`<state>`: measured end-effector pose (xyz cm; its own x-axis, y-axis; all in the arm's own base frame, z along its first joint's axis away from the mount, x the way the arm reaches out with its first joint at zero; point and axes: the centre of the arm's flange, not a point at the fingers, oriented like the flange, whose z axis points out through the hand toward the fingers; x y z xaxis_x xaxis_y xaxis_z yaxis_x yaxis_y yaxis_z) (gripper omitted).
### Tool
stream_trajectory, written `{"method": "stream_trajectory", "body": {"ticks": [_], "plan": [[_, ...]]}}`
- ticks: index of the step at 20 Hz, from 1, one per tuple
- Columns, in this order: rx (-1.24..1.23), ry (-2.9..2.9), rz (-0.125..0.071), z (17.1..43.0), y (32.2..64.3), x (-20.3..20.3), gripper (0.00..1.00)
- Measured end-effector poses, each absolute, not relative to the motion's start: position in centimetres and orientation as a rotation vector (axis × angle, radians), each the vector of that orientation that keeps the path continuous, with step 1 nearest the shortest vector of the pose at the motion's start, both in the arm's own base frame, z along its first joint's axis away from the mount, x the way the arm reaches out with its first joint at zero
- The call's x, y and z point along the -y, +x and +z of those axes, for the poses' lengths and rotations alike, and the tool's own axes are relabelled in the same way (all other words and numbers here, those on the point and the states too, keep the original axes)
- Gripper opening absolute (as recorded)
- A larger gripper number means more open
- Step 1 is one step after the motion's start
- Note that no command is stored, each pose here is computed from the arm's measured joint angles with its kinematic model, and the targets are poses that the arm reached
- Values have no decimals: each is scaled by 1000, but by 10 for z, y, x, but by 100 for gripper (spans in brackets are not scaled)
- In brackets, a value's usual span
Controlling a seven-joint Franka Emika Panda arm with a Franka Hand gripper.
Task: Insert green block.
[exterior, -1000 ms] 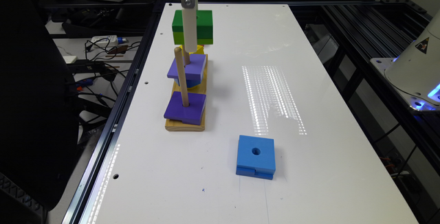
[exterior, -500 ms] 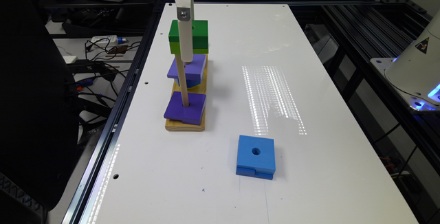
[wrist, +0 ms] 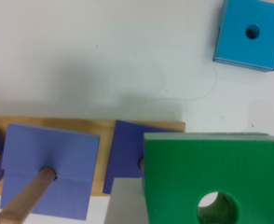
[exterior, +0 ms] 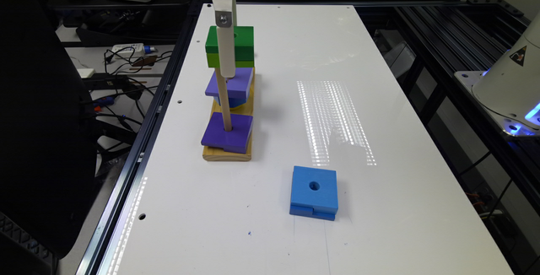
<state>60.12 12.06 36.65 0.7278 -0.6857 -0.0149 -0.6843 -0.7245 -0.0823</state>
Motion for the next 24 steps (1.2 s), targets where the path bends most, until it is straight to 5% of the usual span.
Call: {"method": "stream_trajectory", "body": {"ticks": [17,24], "plan": [[-1130,-2845,-21,365,600,-120,0],[-1121,-2837,-40,366,602,-123,0]]}}
